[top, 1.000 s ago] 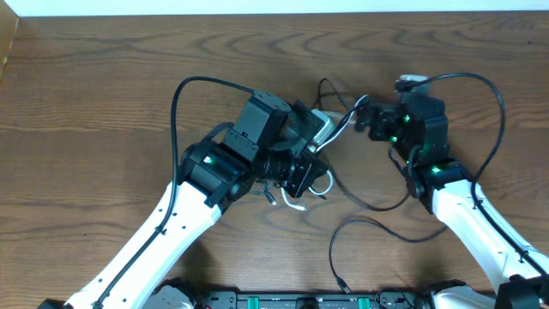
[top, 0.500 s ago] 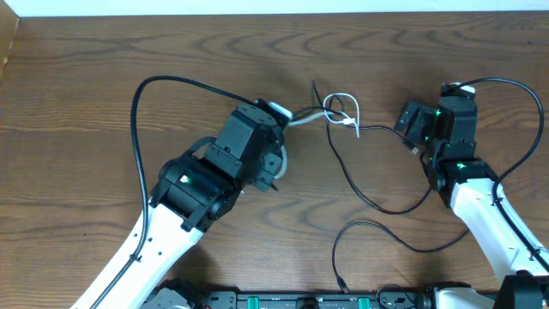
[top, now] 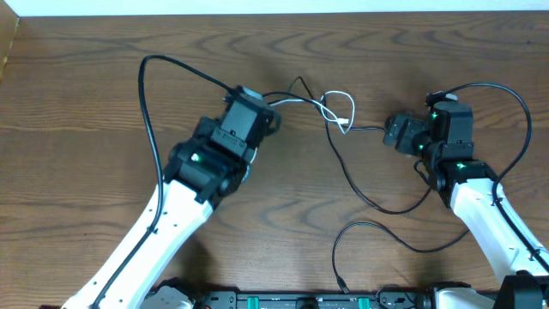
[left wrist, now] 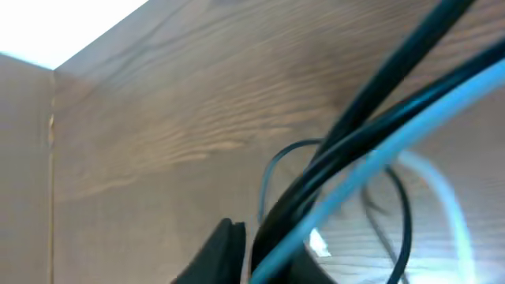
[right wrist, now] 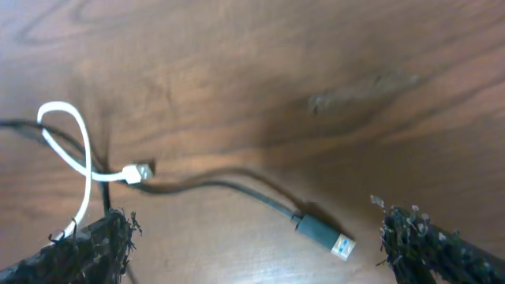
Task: Untangle cables
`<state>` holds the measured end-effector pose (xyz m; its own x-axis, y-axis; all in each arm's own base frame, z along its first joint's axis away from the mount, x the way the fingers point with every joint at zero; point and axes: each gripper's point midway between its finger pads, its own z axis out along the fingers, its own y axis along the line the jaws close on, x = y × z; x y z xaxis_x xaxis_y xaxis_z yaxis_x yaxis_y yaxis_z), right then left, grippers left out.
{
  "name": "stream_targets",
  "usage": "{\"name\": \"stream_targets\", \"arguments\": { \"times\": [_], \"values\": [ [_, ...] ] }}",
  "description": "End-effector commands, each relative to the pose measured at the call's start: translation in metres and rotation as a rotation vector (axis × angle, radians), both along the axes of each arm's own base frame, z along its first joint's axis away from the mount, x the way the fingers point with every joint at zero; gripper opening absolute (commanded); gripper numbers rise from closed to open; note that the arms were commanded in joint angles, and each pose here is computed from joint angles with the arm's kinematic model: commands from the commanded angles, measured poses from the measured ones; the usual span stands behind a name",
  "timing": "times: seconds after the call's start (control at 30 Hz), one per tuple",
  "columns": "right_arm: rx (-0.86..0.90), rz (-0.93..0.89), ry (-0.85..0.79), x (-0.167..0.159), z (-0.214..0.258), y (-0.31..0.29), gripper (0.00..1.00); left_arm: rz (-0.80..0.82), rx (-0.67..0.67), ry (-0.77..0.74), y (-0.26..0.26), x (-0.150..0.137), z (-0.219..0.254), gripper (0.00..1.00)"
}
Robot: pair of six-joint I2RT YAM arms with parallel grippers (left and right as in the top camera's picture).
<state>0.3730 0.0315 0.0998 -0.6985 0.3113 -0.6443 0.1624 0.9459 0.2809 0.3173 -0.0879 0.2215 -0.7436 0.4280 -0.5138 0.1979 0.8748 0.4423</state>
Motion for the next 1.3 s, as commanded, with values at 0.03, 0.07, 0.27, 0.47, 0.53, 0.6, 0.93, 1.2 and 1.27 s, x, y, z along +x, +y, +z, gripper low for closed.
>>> {"name": "stream_targets", "arguments": {
  "times": [0.03, 0.07, 0.27, 0.47, 0.53, 0.6, 0.93, 1.2, 1.27],
  "values": [
    [0.025, 0.029, 0.03, -0.006, -0.005, 0.006, 0.99, 0.122, 0.032, 0.006, 0.028, 0.013, -0.005, 0.21],
    [0.025, 0.03, 0.031, -0.006, -0.005, 0.006, 0.99, 0.154, 0.028, 0.015, 0.034, 0.015, -0.009, 0.21],
    [0.026, 0.03, 0.032, -0.007, -0.005, 0.006, 0.99, 0.278, -0.024, 0.085, 0.05, 0.016, -0.034, 0.65],
    [0.031, 0.036, 0.038, -0.008, -0.006, 0.008, 0.99, 0.248, -0.095, 0.141, 0.038, 0.015, -0.046, 0.76],
    [0.045, 0.049, 0.04, -0.008, -0.006, 0.011, 0.99, 0.248, -0.096, 0.138, 0.038, 0.016, -0.046, 0.81],
    [0.052, 0.056, 0.043, -0.009, -0.006, 0.012, 0.99, 0.247, -0.099, 0.134, 0.037, 0.017, -0.045, 0.84],
    [0.086, 0.087, 0.046, -0.011, -0.005, 0.02, 0.99, 0.179, -0.445, 0.176, -0.027, 0.037, -0.062, 0.89],
    [0.119, 0.12, 0.05, -0.013, -0.004, 0.028, 0.99, 0.325, -0.503, 0.207, -0.037, 0.064, -0.113, 0.9],
    [0.119, 0.12, 0.051, -0.013, -0.004, 0.028, 0.99, 0.35, -0.504, 0.219, -0.039, 0.068, -0.125, 0.9]
  ]
}}
